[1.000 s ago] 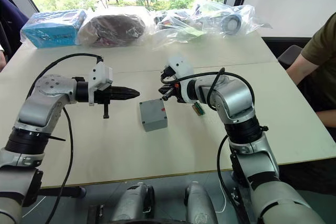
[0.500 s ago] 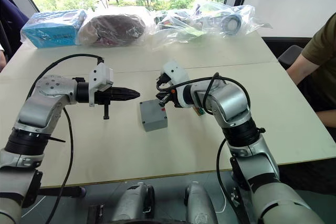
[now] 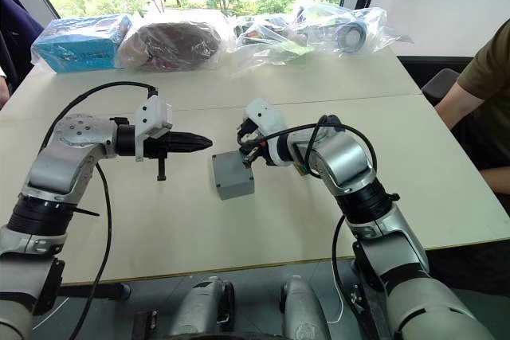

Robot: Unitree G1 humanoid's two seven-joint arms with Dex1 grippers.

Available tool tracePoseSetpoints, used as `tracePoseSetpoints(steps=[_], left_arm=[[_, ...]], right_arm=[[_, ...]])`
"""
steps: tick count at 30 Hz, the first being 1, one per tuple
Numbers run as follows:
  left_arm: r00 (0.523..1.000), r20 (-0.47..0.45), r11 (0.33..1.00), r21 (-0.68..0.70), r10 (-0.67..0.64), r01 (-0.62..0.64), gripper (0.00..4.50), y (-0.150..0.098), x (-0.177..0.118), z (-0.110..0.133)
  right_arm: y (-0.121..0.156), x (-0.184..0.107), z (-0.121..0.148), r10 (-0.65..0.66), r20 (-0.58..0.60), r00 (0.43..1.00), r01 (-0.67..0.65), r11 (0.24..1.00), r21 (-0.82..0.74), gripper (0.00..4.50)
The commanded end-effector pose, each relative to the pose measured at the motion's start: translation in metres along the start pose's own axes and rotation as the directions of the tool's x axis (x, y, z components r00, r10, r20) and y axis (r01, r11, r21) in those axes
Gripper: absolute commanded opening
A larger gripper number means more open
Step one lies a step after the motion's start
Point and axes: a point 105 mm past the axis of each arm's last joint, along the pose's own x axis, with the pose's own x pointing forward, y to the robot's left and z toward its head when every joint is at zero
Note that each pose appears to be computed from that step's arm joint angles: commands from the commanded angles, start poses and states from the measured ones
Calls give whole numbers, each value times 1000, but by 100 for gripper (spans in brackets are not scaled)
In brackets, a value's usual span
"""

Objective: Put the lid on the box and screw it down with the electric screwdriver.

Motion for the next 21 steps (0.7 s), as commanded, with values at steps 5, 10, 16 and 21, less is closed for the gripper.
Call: tracePoseSetpoints(steps=[5,10,16,21], left_arm=[[1000,13,999,40,4,-4,0,-1,0,6],[1000,25,999,41,-9,8,0,-3,2,9],[997,75,999,43,-31,28,0,-5,8,19],[991,120,995,77,-67,58,0,-8,14,32]], right_arm=[[3,-3,1,21,15,1000,-20,999,-49,189],[-8,-29,19,-37,47,998,44,989,-139,384],[-32,-78,27,-127,11,992,126,968,-217,447],[-73,-122,9,-299,-195,934,252,939,-233,447]])
